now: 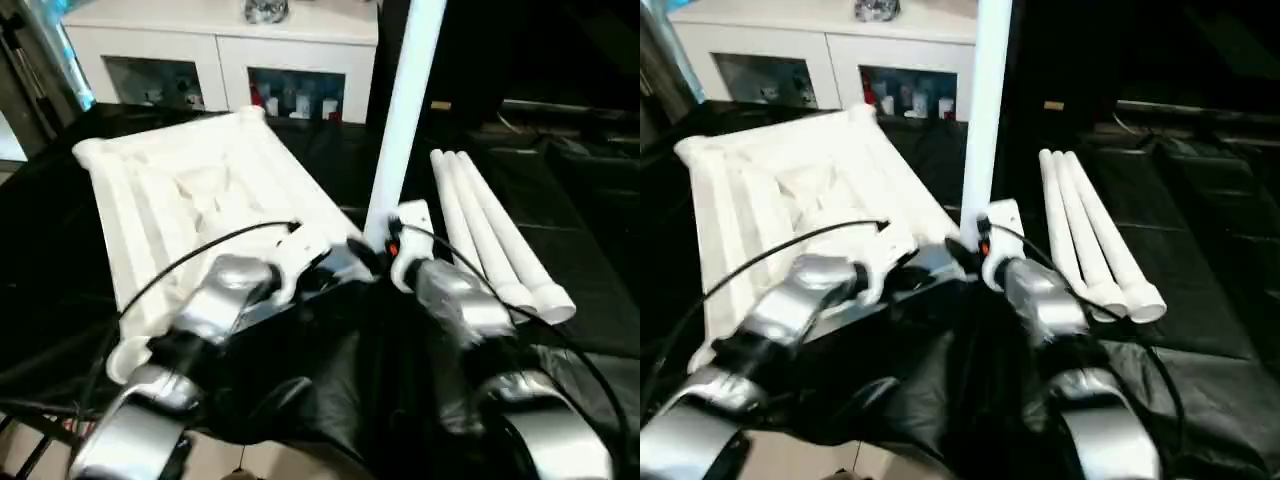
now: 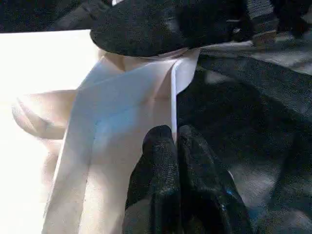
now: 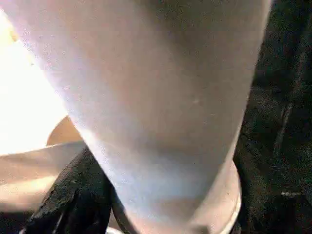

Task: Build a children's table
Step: Rotate leg to tighten

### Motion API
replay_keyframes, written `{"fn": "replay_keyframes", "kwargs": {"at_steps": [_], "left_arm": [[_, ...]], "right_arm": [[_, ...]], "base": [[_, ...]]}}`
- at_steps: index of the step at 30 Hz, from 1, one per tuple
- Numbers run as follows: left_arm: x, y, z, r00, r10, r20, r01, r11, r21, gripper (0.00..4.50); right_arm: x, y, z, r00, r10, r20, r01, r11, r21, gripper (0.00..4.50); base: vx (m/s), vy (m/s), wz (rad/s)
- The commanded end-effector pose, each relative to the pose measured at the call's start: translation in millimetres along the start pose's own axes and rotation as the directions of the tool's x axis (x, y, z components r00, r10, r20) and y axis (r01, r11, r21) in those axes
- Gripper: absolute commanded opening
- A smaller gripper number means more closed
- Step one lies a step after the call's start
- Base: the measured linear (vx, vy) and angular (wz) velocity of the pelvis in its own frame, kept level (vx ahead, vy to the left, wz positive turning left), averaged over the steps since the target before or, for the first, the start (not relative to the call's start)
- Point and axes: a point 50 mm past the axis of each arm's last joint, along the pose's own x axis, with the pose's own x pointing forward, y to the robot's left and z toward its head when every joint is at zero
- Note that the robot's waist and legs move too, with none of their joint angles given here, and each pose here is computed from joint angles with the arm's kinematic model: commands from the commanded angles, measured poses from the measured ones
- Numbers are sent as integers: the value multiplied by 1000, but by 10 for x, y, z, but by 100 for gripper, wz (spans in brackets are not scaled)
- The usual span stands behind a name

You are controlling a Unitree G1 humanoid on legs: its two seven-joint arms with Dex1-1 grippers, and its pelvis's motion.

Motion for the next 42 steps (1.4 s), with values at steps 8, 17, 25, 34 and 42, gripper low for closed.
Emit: {"fn": "replay_keyframes", "kwargs": {"at_steps": [8,17,25,34,42], "left_arm": [[18,-100,183,989,-93,111,87,994,62,0],[-168,-177,26,960,-267,83,255,958,134,0],[-354,-257,-114,909,-417,5,409,894,182,0],[-443,-269,-192,894,-447,-27,444,878,180,0],[-385,-246,-150,919,-395,10,388,907,162,0]], "right_arm": [[51,362,-249,966,241,-94,-239,971,31,392],[-259,239,-227,827,546,-135,-559,824,-89,403],[-570,76,-273,706,663,-249,-701,705,-110,403],[-649,74,-274,671,687,-280,-731,676,-91,348],[-556,158,-336,729,639,-244,-673,735,-85,286]], "base": [[0,0,0],[0,0,0],[0,0,0],[0,0,0],[0,0,0]]}}
